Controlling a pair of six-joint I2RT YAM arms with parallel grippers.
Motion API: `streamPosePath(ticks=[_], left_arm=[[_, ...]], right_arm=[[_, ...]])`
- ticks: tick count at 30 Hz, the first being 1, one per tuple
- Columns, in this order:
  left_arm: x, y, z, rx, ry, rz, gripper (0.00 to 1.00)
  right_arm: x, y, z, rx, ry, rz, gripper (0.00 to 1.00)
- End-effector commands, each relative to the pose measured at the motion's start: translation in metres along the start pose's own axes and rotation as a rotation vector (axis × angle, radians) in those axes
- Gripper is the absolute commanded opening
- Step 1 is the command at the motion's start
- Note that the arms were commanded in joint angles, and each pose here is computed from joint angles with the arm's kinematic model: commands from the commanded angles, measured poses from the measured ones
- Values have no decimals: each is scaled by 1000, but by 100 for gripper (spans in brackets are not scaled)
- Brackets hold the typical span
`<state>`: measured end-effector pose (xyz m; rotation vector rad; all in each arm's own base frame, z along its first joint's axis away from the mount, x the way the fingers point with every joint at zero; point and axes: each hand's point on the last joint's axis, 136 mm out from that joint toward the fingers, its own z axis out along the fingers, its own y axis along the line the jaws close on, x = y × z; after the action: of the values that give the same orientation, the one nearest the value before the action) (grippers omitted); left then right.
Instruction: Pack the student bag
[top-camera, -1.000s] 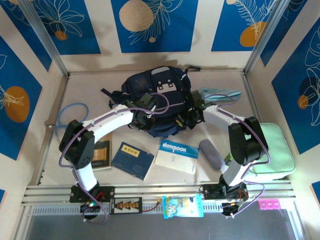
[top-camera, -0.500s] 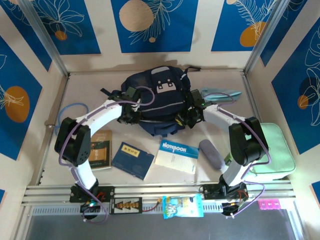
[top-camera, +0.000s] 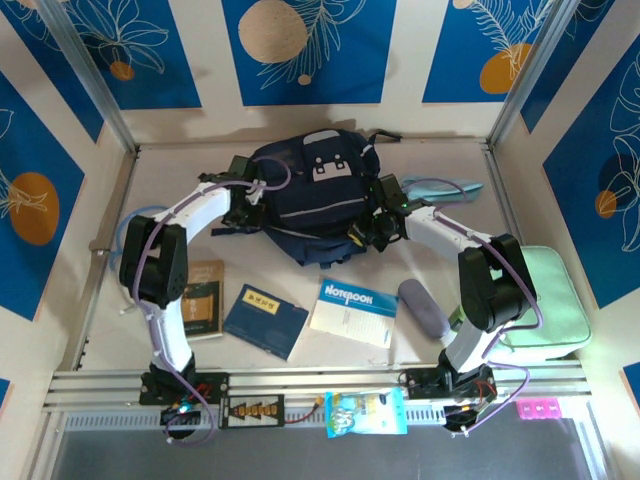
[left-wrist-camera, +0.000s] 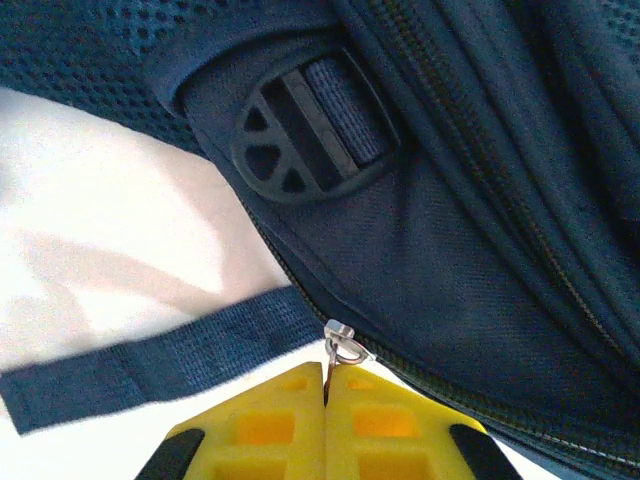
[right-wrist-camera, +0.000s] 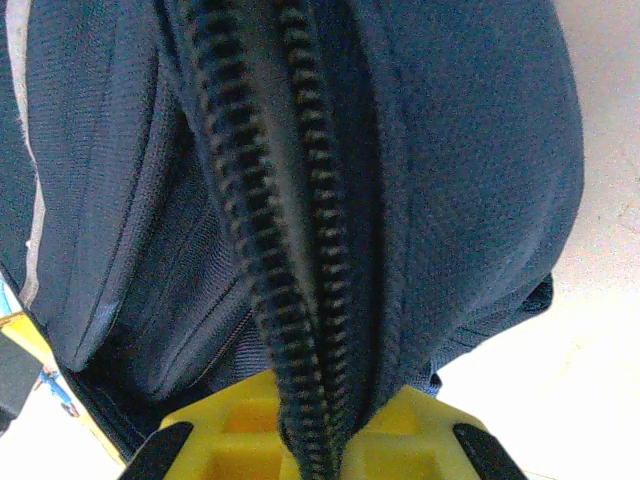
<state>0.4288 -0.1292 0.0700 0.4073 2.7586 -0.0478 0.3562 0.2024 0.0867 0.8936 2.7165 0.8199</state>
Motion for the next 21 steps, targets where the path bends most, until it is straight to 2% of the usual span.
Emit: streamPosePath(ticks=[1,9,11,14,15,17,19,21], left_arm=[[-21,31,3,-89,-37,86,0],[-37,42,3,-137,-34,293,0],[-40,49,3,-165,-26,303,0],[-44,42,-1,-110,-28,271,0],[-44,39,-6,-87,-31,246,3],[-43,34,-19,-59,-44,181,21],[-38,34,-35,-61,-70,98,41],[-33,34,-55,-61,-109,-3,51]], right_arm=[[-14,2,-14,19,-65,-19,5],[-18,-1,-16,30,-73,-16,5],[-18,0,-15,28,-72,-20,5],[-14,5,-13,6,-56,-25,6],[-11,9,-12,-13,-47,-30,7],[-5,18,-9,-48,-26,-45,12],[1,23,-8,-59,-17,-64,21],[0,23,-12,-43,-34,-86,33]])
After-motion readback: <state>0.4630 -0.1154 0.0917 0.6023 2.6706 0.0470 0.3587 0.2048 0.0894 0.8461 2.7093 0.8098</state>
